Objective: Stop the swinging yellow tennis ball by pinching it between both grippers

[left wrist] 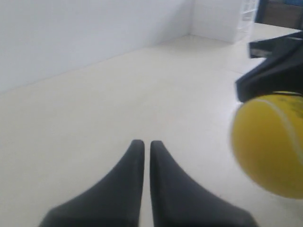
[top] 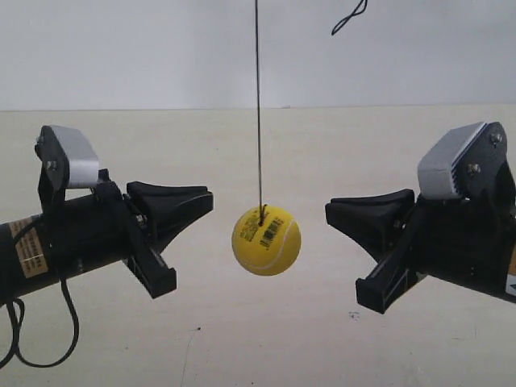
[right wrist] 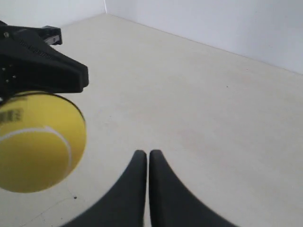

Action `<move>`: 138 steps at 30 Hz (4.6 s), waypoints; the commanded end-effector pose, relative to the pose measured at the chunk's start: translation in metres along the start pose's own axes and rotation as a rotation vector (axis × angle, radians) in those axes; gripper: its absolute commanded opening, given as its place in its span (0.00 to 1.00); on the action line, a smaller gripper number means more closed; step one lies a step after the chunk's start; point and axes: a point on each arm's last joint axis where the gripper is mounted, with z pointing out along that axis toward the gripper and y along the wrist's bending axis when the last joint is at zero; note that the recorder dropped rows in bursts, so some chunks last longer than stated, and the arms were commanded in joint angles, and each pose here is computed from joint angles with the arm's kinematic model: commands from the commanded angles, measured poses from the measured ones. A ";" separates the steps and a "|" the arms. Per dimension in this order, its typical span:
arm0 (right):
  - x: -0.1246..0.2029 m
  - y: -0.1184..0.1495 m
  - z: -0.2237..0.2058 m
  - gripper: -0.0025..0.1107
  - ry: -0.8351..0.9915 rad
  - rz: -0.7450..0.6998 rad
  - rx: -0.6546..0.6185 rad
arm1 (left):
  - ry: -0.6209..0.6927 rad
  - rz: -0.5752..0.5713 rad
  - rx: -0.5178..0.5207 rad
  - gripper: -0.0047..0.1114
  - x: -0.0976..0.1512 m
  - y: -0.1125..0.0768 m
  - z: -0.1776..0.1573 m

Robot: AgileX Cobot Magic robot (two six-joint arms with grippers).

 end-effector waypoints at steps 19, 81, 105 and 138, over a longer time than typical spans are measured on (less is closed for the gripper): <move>0.008 -0.025 -0.007 0.02 0.123 0.060 0.297 | 0.185 -0.182 -0.491 0.08 0.020 0.041 -0.011; -0.015 0.022 -0.106 0.02 -0.378 -0.094 0.384 | -0.329 -0.082 -0.560 0.08 -0.033 -0.048 -0.177; -0.014 0.021 -0.106 0.02 -0.368 -0.091 0.387 | -0.576 -0.108 -0.499 0.08 -0.042 -0.069 -0.210; -0.014 0.021 -0.105 0.02 -0.361 -0.086 0.387 | -0.594 -0.068 -0.900 0.08 -0.039 -0.055 -0.223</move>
